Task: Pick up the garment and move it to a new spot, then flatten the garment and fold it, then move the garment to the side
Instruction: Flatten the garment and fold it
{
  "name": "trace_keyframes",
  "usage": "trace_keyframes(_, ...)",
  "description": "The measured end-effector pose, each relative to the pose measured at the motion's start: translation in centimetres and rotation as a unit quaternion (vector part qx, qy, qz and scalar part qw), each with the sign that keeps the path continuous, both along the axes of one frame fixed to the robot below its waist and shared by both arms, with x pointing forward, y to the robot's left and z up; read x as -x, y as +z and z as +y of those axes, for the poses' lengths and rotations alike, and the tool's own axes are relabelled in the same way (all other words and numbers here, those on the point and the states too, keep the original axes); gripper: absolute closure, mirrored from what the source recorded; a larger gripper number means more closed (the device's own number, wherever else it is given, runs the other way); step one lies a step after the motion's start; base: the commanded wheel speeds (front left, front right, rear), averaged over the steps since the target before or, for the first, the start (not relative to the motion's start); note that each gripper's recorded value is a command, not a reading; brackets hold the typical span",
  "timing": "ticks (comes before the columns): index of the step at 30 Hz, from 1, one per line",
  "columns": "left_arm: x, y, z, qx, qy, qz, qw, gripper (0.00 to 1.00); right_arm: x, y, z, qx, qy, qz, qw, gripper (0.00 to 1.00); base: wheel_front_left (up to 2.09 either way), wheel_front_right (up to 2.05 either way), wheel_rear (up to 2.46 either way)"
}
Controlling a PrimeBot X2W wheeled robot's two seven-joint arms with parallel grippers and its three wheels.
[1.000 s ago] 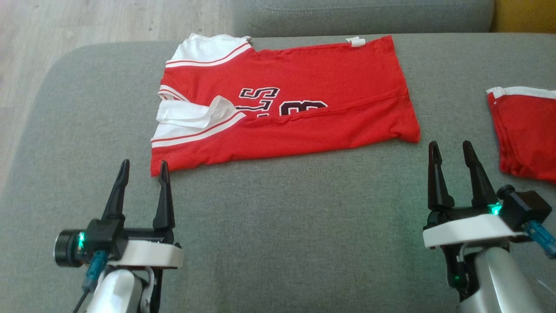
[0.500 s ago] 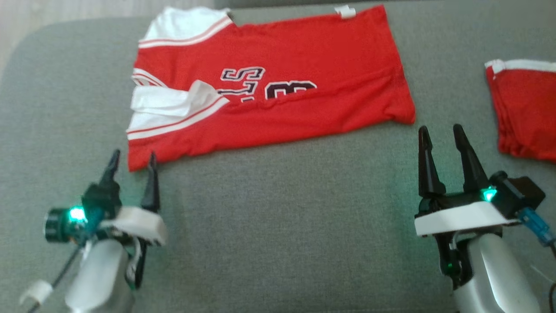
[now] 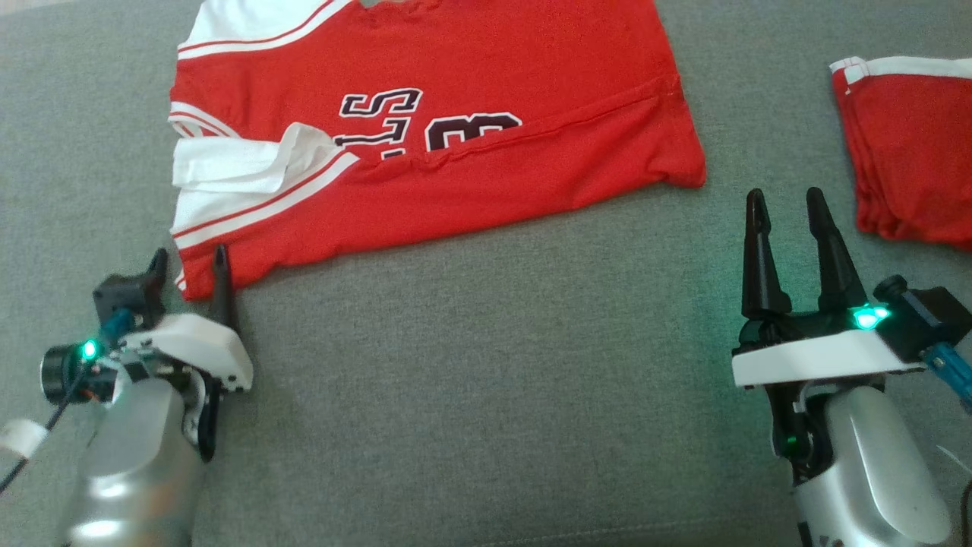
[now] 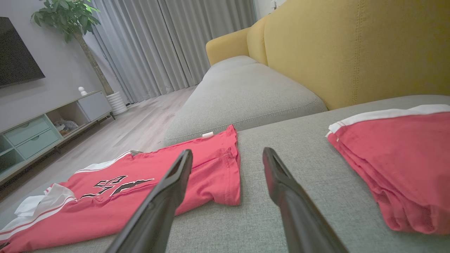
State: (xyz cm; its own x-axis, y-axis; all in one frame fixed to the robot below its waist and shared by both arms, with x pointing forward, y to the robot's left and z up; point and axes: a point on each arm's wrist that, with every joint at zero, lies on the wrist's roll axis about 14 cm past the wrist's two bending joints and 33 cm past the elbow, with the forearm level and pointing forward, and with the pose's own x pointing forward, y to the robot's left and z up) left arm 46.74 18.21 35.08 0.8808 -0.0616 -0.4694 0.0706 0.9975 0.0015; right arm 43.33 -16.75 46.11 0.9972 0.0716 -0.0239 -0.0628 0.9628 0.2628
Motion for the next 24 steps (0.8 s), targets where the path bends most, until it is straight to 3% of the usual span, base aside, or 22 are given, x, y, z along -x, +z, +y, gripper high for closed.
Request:
trace_keyframes(2,-0.4,-0.2,-0.2,0.004,-0.006,0.012,1.0,0.0,0.0,-0.1,-0.1,0.0,-0.001,0.002,1.0,0.0,0.0,0.0,0.0)
trace_keyframes(3,-0.5,-0.4,-0.3,0.009,-0.008,0.019,1.0,0.53,0.0,-0.2,-0.1,0.0,-0.001,0.003,1.0,0.0,0.0,0.0,0.0)
trace_keyframes(4,-0.6,-0.5,-0.5,0.012,-0.013,0.024,1.0,0.53,0.0,-0.2,0.0,0.0,0.0,0.003,1.0,0.0,0.0,0.0,0.0)
trace_keyframes(5,-0.7,-0.5,-0.7,0.014,-0.017,0.026,0.999,1.0,0.0,-0.2,0.0,-0.001,0.0,0.003,1.0,0.0,0.0,0.0,0.0)
trace_keyframes(10,-1.0,0.4,-0.9,0.015,-0.022,0.006,1.0,1.0,-0.3,-0.1,0.4,-0.002,0.006,0.001,1.0,0.0,0.0,0.0,0.0)
trace_keyframes(13,-1.5,1.6,-0.6,0.018,-0.014,-0.026,0.999,1.0,-0.5,-1.5,1.9,0.026,0.035,0.024,0.999,0.0,0.0,0.0,0.0)
trace_keyframes(24,-4.6,11.2,-2.6,0.036,-0.045,-0.199,0.978,1.0,-5.9,-7.3,2.2,0.045,0.051,0.192,0.979,0.0,0.0,0.0,0.0)
